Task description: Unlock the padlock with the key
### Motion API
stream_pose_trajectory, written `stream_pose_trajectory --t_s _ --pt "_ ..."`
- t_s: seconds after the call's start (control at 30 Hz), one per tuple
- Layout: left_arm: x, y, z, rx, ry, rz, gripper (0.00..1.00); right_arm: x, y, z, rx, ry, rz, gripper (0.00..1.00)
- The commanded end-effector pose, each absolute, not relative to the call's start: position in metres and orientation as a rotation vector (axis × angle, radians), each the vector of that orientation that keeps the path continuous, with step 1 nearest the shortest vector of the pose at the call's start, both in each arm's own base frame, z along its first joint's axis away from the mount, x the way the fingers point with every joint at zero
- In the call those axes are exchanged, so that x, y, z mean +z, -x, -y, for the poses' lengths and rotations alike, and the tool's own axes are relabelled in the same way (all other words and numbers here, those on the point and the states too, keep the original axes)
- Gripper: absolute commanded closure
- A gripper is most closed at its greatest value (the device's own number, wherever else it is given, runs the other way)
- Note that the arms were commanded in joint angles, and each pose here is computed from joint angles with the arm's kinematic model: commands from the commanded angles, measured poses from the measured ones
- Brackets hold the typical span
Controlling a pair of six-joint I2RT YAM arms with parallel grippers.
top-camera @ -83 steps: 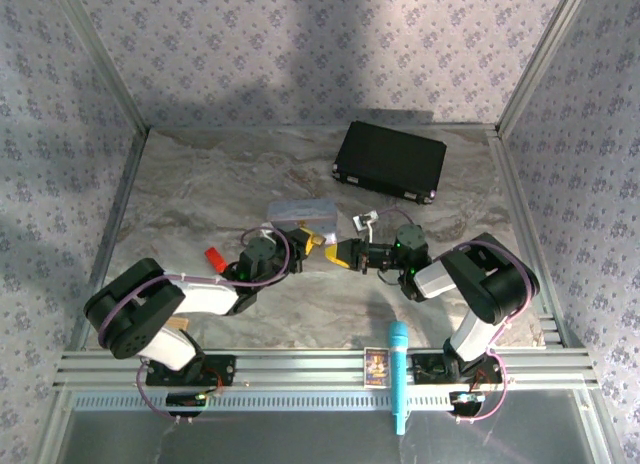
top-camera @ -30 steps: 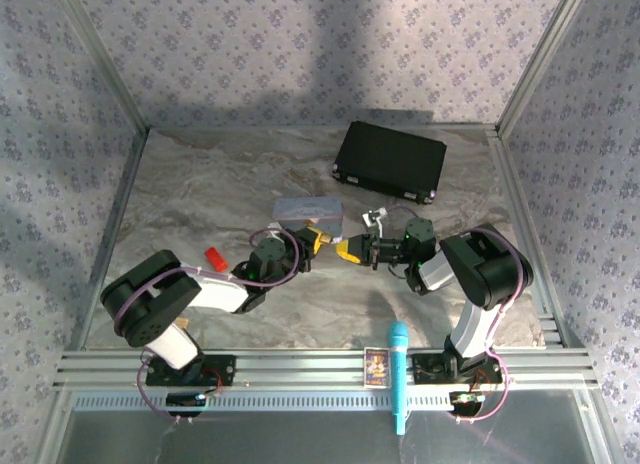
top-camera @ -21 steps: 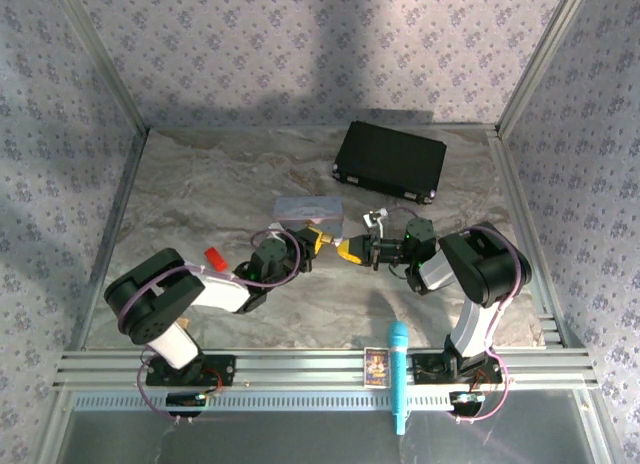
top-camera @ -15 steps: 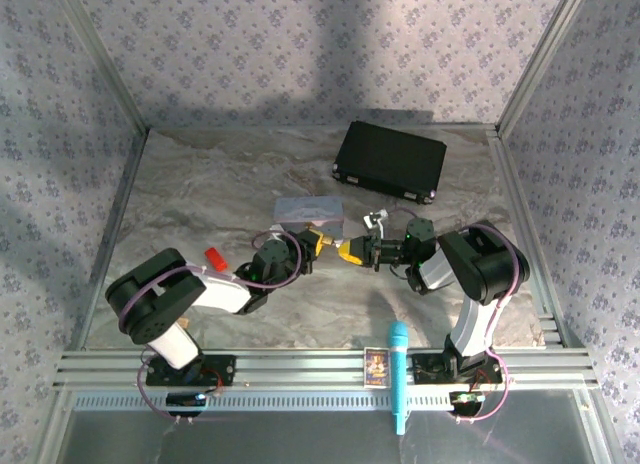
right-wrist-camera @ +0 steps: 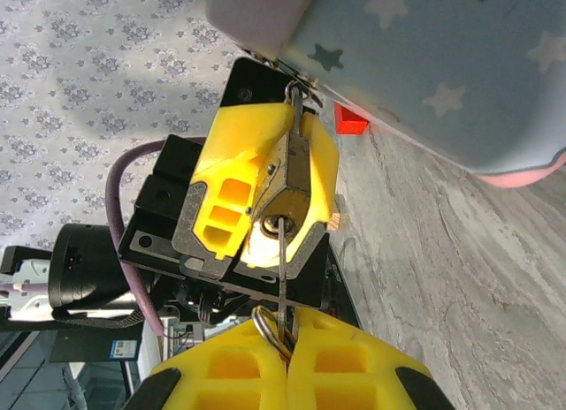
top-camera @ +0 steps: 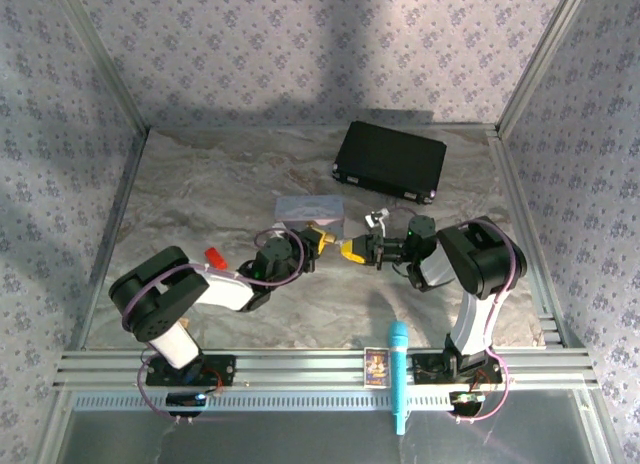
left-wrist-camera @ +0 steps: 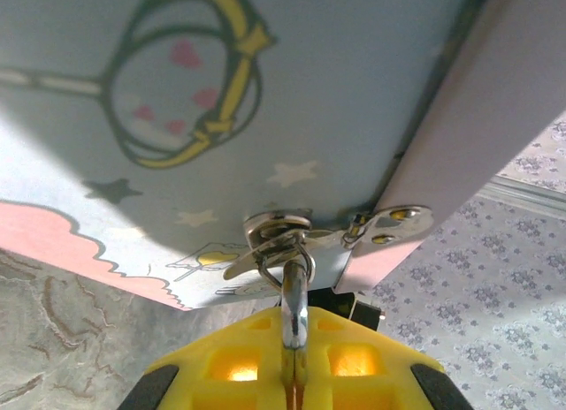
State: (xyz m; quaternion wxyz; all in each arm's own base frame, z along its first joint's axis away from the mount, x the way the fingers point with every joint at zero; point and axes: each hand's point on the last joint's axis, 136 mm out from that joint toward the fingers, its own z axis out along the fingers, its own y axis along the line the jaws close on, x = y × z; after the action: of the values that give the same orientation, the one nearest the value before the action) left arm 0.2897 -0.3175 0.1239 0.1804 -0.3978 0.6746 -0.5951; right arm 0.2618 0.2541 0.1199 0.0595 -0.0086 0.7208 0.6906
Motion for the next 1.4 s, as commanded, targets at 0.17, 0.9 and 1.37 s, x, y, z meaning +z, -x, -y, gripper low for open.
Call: stream_pose_trajectory --t_s 0.17,0.9,1.37 --pt "0.164 -0.266 0.352 -1.814 0.837 -2.022 1.0 0.114 -0.276 -0.255 2.063 -0.044 -2.198 1.0" --pt "0.194 -0.269 0.361 -2.045 0.855 -1.85 1.0 0.068 -0.284 -0.247 2.027 -0.168 -2.279 1.0" --pt "0.145 -0.285 0.348 -1.807 0.882 -2.009 1.0 0.066 -0.271 -0.234 1.982 -0.165 -2.309 1.0"
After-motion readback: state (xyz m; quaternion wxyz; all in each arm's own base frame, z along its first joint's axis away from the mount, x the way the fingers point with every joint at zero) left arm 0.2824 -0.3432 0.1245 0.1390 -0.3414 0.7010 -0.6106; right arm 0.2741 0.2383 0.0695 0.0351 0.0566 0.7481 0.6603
